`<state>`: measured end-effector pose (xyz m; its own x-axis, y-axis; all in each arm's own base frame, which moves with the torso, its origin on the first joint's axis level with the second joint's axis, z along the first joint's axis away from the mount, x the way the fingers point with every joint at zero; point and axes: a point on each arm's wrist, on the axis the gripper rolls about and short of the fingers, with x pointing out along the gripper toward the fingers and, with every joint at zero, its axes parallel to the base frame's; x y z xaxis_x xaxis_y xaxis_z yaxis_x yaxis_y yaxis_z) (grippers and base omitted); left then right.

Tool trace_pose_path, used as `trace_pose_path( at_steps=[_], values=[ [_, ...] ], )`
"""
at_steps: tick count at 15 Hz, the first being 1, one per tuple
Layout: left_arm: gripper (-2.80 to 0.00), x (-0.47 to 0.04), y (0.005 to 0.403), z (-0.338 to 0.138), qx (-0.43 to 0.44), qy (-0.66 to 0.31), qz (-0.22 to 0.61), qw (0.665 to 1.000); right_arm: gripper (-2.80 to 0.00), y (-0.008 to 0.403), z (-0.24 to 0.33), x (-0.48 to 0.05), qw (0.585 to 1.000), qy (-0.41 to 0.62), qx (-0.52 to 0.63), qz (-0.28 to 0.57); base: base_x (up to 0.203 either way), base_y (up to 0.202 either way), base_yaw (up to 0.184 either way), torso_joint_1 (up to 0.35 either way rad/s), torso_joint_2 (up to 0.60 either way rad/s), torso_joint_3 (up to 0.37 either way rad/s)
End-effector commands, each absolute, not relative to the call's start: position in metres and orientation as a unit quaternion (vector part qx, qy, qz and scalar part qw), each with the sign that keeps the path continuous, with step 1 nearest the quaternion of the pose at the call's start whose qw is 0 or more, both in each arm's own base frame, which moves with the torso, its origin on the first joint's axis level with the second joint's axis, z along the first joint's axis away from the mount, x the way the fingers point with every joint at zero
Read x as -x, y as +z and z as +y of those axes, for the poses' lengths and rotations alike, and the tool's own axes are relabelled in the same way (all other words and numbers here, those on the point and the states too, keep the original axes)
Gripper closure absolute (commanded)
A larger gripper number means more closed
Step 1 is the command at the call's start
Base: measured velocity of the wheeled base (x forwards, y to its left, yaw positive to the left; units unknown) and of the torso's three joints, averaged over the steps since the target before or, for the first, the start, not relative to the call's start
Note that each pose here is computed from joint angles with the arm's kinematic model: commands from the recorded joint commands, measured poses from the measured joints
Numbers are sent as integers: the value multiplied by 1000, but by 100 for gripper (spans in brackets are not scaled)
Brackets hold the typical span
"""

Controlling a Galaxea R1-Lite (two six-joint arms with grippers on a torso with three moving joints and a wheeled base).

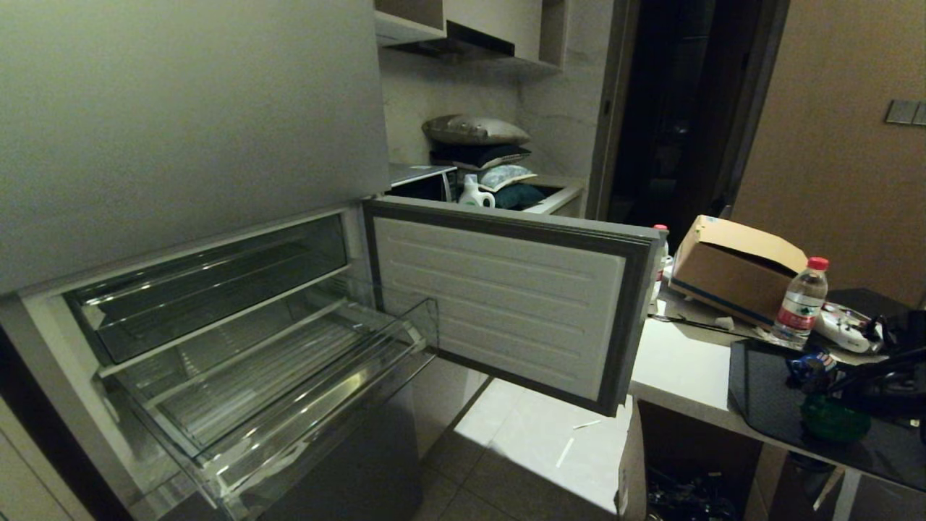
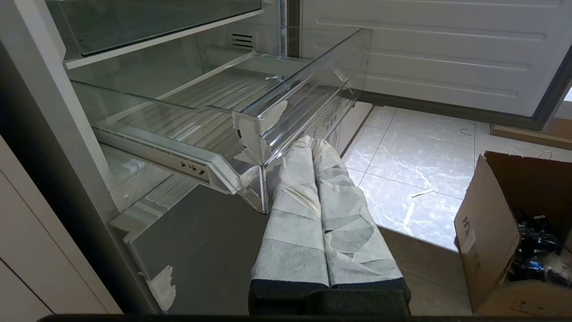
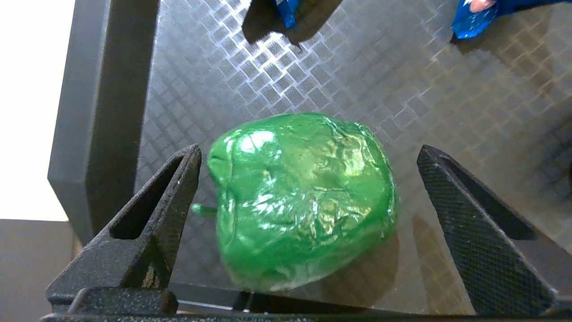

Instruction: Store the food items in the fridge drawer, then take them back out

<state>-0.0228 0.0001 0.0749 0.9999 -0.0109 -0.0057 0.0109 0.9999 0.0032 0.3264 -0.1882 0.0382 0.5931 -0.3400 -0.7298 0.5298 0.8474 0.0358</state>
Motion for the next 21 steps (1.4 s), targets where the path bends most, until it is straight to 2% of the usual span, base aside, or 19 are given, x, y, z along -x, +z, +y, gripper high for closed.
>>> trace_pose_path(
  at_steps=[1,20,21],
  values=[
    [0,23,75,0,-2,-5,4,1000,-280,33,-188,-329,883,-243,-127,382,0,0,0,0,0,0],
    [0,23,75,0,-2,-5,4,1000,-280,18,-181,-335,878,-228,-126,400,0,0,0,0,0,0],
    [0,23,75,0,-2,-5,4,1000,0,18,-181,-335,879,-229,-126,400,0,0,0,0,0,0]
  ],
)
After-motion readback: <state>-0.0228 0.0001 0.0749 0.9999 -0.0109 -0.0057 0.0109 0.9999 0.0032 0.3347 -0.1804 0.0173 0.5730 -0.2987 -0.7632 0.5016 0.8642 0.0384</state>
